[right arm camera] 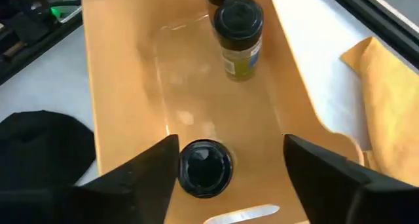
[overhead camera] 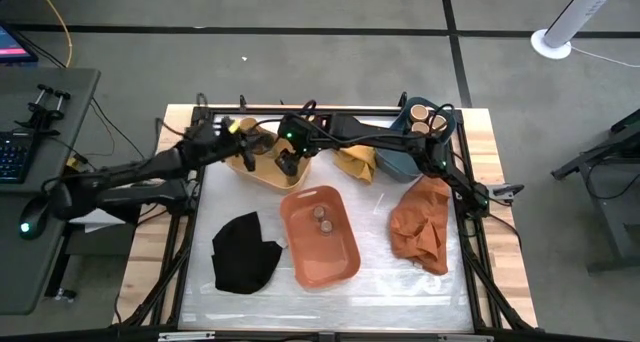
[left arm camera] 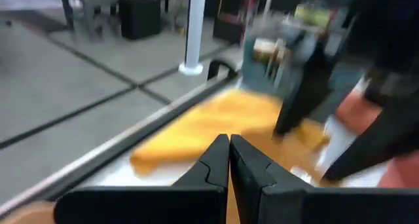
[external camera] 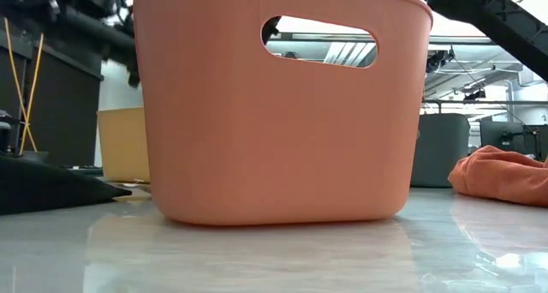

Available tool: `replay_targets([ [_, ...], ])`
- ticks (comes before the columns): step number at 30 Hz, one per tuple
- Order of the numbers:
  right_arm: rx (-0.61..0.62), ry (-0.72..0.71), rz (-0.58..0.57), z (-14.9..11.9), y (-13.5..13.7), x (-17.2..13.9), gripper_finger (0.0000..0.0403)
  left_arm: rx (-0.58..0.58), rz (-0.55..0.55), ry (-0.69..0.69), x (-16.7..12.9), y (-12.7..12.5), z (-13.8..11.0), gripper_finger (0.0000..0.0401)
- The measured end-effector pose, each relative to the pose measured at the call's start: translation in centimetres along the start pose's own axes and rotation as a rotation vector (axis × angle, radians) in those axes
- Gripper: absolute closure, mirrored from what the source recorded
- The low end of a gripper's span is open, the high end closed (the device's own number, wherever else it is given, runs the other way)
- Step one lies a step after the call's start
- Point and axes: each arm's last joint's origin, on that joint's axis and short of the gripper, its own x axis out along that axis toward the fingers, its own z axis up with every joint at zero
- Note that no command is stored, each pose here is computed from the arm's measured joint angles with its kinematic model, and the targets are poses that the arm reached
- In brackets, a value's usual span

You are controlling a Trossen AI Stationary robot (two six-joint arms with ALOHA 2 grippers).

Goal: Sort spices by type
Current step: Put the green seasoning bottle into the yellow bin

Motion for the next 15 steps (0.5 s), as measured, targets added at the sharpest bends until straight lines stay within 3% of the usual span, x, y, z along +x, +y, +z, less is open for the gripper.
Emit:
replay_targets([
  [4, 0.000, 0.011, 0.018, 0.0, 0.0, 0.0, 0.0211, -0.090, -0.045, -0.127, -2.2, -0.3, 3.3, 0.0401],
  [9, -0.024, 0.073, 0.040, -0.6, 0.0, 0.3, 0.0375, -0.227, -0.150, -0.183, -4.8, -0.9, 4.9, 0.0401],
  [15, -0.016, 0.164, 0.051, -2.2, 0.4, 1.4, 0.0400, -0.327, -0.211, -0.019, -6.0, -1.9, 3.3, 0.0401],
])
